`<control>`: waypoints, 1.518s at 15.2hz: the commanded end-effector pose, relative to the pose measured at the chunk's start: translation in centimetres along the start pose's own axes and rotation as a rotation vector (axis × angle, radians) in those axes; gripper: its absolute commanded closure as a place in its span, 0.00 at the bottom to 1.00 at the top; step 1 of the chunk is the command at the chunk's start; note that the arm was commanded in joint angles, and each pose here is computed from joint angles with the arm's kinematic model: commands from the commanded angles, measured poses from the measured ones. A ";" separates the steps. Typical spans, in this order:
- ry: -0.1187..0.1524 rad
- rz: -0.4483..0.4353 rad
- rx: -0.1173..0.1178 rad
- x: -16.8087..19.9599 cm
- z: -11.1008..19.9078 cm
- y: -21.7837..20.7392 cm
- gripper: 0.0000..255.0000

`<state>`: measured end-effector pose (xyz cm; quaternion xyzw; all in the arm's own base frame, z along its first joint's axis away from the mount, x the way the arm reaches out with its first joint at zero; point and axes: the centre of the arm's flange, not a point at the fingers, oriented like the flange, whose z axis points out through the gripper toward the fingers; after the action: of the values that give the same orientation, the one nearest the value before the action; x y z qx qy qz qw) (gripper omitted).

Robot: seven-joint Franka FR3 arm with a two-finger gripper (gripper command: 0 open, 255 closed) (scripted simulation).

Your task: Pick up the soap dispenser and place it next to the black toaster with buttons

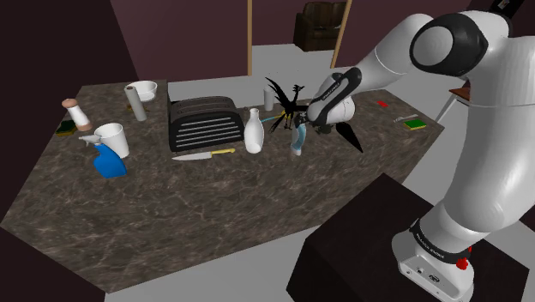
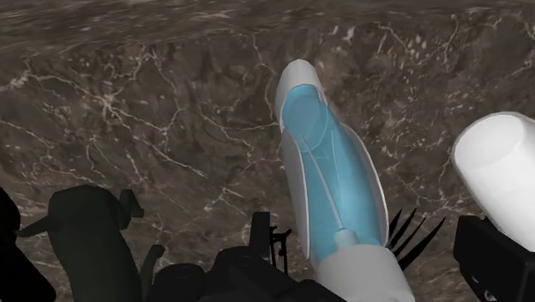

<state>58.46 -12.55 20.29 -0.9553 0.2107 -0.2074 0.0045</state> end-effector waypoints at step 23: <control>0.007 0.005 0.001 0.2 4.3 -0.1 1.00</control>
<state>60.40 -12.97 16.52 -0.9537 0.2137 -0.2115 0.0043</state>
